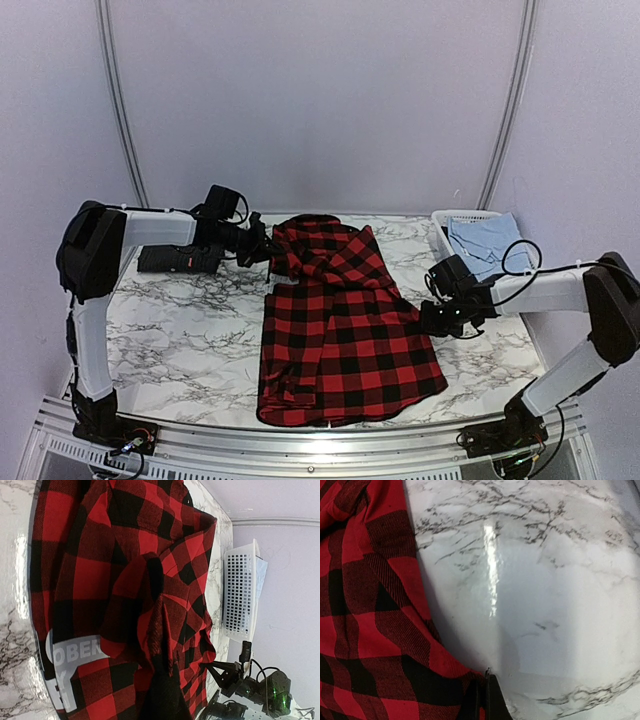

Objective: Fold and stack the long sleeve shirts
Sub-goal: Move the right arm to the center of the board with the 1/3-folded shirt, then pick up the corner of the shirt from the center of the board, then fold the corner of the shirt from the 1/3-folded shirt.

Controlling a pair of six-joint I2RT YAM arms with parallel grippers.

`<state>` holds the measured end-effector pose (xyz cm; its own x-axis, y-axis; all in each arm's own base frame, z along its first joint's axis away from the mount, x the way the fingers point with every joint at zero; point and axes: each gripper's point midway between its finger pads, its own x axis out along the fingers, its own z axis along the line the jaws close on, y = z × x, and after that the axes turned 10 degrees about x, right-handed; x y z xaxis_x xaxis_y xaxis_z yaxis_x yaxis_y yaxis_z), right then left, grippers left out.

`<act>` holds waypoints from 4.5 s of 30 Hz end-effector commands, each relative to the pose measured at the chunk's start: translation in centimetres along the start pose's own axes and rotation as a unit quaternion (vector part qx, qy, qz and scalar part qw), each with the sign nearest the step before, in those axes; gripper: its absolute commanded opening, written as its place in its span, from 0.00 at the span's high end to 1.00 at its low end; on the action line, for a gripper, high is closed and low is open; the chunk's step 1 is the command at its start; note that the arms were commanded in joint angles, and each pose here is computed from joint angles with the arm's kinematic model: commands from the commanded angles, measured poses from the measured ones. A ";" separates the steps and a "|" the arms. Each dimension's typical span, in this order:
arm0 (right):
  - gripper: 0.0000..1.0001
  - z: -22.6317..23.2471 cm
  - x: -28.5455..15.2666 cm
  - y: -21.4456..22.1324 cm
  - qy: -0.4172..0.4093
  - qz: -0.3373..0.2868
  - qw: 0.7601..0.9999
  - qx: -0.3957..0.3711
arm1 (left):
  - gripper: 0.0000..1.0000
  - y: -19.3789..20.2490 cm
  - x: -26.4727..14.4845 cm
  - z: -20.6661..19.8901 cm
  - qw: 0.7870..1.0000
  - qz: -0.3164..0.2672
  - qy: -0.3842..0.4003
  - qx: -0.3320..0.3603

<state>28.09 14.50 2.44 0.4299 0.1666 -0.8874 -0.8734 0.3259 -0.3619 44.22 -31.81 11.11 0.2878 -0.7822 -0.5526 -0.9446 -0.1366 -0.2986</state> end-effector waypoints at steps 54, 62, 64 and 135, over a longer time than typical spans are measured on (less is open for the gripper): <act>1.00 3.3 -9.9 10.2 -0.029 0.024 0.997 -0.072 | 1.00 -10.6 -7.9 -16.0 0.970 -0.144 0.140 0.135; 1.00 8.3 -10.0 13.9 -0.083 0.063 0.981 -0.161 | 1.00 -16.0 -12.2 -19.7 0.945 -0.221 0.164 0.177; 1.00 9.5 -10.0 14.8 -0.109 0.076 0.976 -0.172 | 1.00 -17.2 -13.2 -20.3 0.937 -0.238 0.171 0.189; 1.00 16.2 -6.7 19.9 -0.205 0.184 0.935 -0.225 | 1.00 -18.3 -16.3 -19.4 0.878 -0.286 0.150 0.352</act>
<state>10.91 33.71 4.76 0.0406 0.5316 -0.8460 -0.9533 -0.2331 -0.1922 54.61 -27.80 37.94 0.5706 -0.8209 -0.0227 -0.3714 -0.2333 -0.8987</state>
